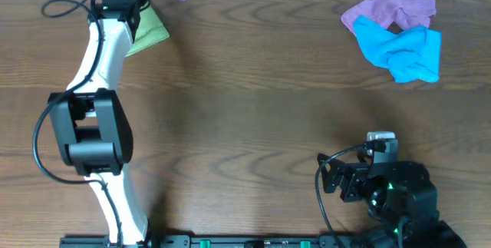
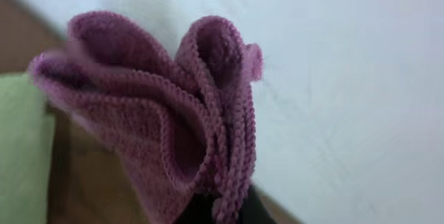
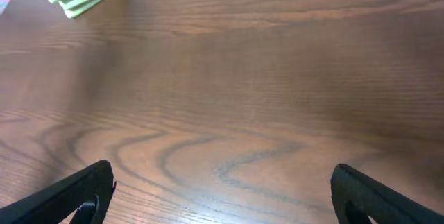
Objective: Fold the cloth
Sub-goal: 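Carry the folded cloth with the left gripper toward the top left, then lower the purple cloth onto the green cloth with the left gripper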
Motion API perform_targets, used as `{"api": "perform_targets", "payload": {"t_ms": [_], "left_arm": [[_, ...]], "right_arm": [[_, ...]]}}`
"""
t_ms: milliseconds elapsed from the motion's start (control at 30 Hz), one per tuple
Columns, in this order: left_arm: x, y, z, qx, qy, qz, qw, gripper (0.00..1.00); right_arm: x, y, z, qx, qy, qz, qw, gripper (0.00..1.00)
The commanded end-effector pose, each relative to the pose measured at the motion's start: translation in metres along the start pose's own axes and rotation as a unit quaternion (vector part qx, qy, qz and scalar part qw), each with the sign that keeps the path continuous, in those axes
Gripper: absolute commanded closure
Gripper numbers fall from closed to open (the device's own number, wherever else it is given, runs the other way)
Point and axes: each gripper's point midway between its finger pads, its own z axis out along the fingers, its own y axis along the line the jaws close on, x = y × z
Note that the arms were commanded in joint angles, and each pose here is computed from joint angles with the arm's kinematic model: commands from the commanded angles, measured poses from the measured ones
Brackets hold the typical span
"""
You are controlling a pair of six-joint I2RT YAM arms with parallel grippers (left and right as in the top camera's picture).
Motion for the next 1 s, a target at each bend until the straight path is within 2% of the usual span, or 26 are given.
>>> {"api": "perform_targets", "payload": {"t_ms": [0, 367, 967], "left_arm": [[-0.008, 0.005, 0.007, -0.007, -0.014, 0.025, 1.0, 0.94], [-0.025, 0.033, 0.009, -0.054, -0.046, 0.056, 0.996, 0.94], [-0.009, 0.076, 0.01, -0.115, -0.003, 0.072, 0.991, 0.94]], "right_arm": [[0.0, -0.002, 0.0, 0.004, -0.002, 0.008, 1.0, 0.01], [0.0, -0.002, 0.0, 0.004, -0.002, 0.008, 1.0, 0.01], [0.0, -0.002, 0.0, 0.004, -0.002, 0.008, 1.0, 0.01]]}}
